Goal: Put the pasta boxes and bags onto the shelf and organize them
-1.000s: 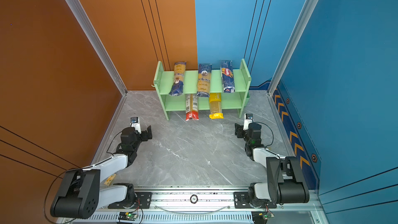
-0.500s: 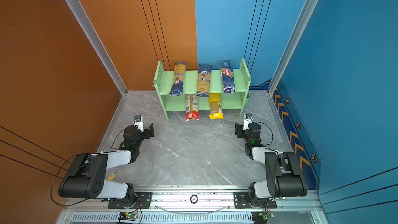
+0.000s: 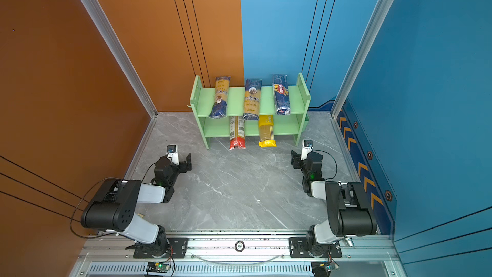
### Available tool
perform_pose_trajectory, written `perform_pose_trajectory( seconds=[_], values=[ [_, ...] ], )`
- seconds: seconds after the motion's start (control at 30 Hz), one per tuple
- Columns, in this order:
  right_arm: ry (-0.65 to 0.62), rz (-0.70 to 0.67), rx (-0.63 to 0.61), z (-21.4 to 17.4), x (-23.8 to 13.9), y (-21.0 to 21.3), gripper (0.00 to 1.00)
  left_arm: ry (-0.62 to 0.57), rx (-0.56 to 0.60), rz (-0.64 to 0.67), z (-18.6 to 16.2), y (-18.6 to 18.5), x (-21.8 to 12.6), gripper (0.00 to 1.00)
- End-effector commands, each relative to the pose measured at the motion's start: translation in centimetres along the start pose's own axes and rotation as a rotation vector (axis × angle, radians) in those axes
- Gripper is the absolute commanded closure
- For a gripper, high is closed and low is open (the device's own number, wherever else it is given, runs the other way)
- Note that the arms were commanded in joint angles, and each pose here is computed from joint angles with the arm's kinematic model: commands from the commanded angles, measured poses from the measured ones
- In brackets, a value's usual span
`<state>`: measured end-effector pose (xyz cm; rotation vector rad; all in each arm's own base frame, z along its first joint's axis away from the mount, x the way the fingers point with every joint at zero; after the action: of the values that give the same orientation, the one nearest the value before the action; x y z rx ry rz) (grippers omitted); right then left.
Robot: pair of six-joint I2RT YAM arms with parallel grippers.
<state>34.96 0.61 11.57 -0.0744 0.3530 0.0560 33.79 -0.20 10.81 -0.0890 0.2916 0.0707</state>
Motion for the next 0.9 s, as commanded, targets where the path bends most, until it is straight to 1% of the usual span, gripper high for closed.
perform_pose_trajectory(
  seconds=[0.0, 0.27, 0.4, 0.57, 0.6, 0.73, 0.87],
  values=[
    [-0.033, -0.039, 0.011, -0.8, -0.2, -0.6, 0.27, -0.026, 0.017, -0.014, 0.0, 0.0, -0.2, 0.02],
    [-0.029, -0.031, 0.007, -0.7, -0.2, -0.6, 0.26, -0.032, 0.03, -0.045, 0.0, -0.4, -0.3, 0.02],
    [-0.024, -0.034, 0.009, -0.7, -0.1, -0.6, 0.24, -0.011, 0.013, -0.048, 0.0, 0.0, 0.0, 0.02],
    [-0.022, -0.035, 0.01, -0.7, -0.1, -0.7, 0.14, 0.038, -0.034, 0.009, 0.3, 1.1, 1.1, 0.02],
    [-0.021, -0.036, 0.01, -0.8, -0.1, -0.7, 0.13, 0.052, -0.029, 0.008, 0.2, 1.0, 1.2, 0.02],
    [-0.022, -0.037, 0.01, -0.7, -0.1, -0.7, 0.08, 0.053, -0.025, 0.009, 0.2, 0.9, 1.2, 0.02],
    [-0.022, -0.037, 0.01, -0.7, -0.1, -0.7, 0.0, 0.052, -0.024, 0.01, 0.2, 0.9, 1.2, 0.02]
  ],
)
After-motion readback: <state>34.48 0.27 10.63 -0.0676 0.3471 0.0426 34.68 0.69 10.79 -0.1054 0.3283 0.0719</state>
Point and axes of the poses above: each gripper's point midway between its finger pads, its own x axis out along the fingers, its own y axis along the line the jaws close on, z = x × y, the point moved 5 cm from there along -x, back along the fingers, and after that the axes turned 7 degrees about -x, right-handed, at the moved point
